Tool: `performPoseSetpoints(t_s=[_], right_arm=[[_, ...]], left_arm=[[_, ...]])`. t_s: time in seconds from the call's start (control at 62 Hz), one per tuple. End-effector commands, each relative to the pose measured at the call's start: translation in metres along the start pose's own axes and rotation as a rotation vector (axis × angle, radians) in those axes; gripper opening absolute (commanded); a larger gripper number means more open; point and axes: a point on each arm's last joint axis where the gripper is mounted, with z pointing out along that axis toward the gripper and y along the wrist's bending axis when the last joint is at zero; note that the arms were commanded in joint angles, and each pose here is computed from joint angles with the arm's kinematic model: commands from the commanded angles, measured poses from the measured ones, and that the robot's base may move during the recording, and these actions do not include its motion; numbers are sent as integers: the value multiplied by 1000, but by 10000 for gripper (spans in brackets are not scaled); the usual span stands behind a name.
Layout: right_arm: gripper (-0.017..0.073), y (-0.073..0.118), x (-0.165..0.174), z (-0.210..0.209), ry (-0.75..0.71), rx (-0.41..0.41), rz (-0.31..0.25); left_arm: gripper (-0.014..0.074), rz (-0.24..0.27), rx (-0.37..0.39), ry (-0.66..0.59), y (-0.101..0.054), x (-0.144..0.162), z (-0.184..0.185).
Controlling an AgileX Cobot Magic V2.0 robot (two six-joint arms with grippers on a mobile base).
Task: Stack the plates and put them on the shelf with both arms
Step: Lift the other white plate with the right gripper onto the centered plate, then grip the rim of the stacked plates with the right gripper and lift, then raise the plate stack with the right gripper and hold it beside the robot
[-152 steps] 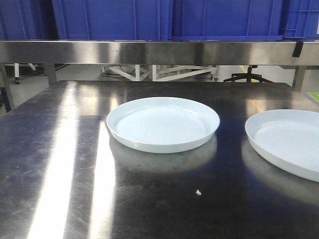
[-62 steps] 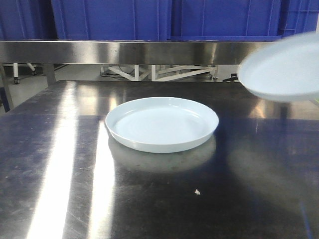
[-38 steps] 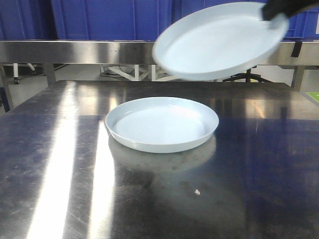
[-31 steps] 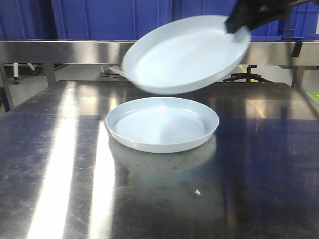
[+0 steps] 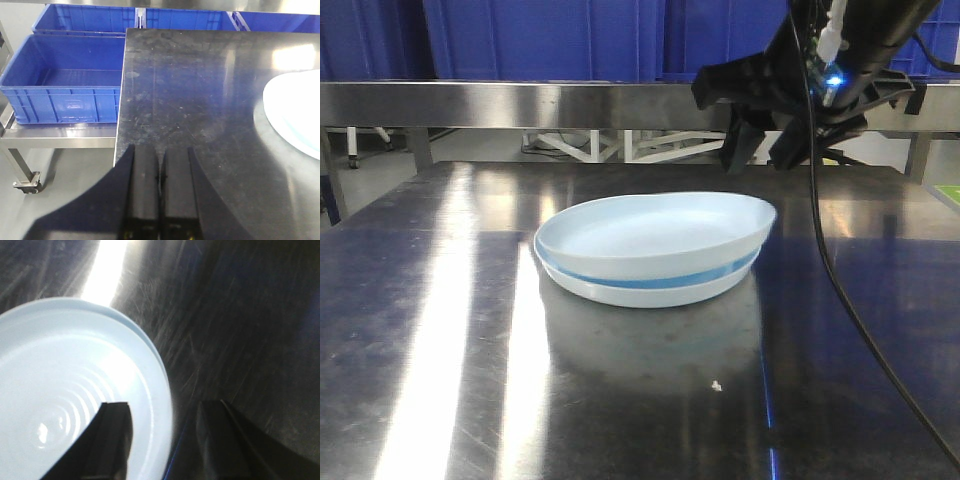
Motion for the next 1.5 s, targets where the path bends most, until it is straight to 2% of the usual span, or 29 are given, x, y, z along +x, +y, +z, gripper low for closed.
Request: performPoseSetpoints(t_s=[0.0, 0.452, 0.516, 0.581, 0.726, 0.791, 1.017, 1.146, 1.259, 1.485], right_arm=[[455, 3, -18, -12, -92, -16, -5], [440, 11, 3, 30, 31, -14, -28], [401, 12, 5, 34, 37, -16, -32], [316, 14, 6, 36, 40, -19, -35], [34, 16, 3, 36, 8, -29, -37], [69, 17, -1, 34, -31, -37, -36], [57, 20, -26, -4, -215, -74, -31], [57, 11, -39, -40, -313, -70, -12], [57, -7, -43, -74, -406, -42, 20], [57, -49, -21, -135, -540, 58, 95]], left_arm=[[97, -9, 15, -99, -2, -16, -3], [97, -9, 15, -100, -2, -16, -3], [97, -9, 15, -100, -2, -16, -3], [97, -9, 15, -100, -2, -16, -3], [97, -9, 15, -100, -2, -16, -3], [97, -9, 15, -100, -2, -16, -3], [97, -9, 15, -100, -2, -16, -3], [97, -9, 15, -100, -2, -16, -3], [97, -9, 15, -100, -2, -16, -3], [97, -9, 15, -100, -2, -16, -3]])
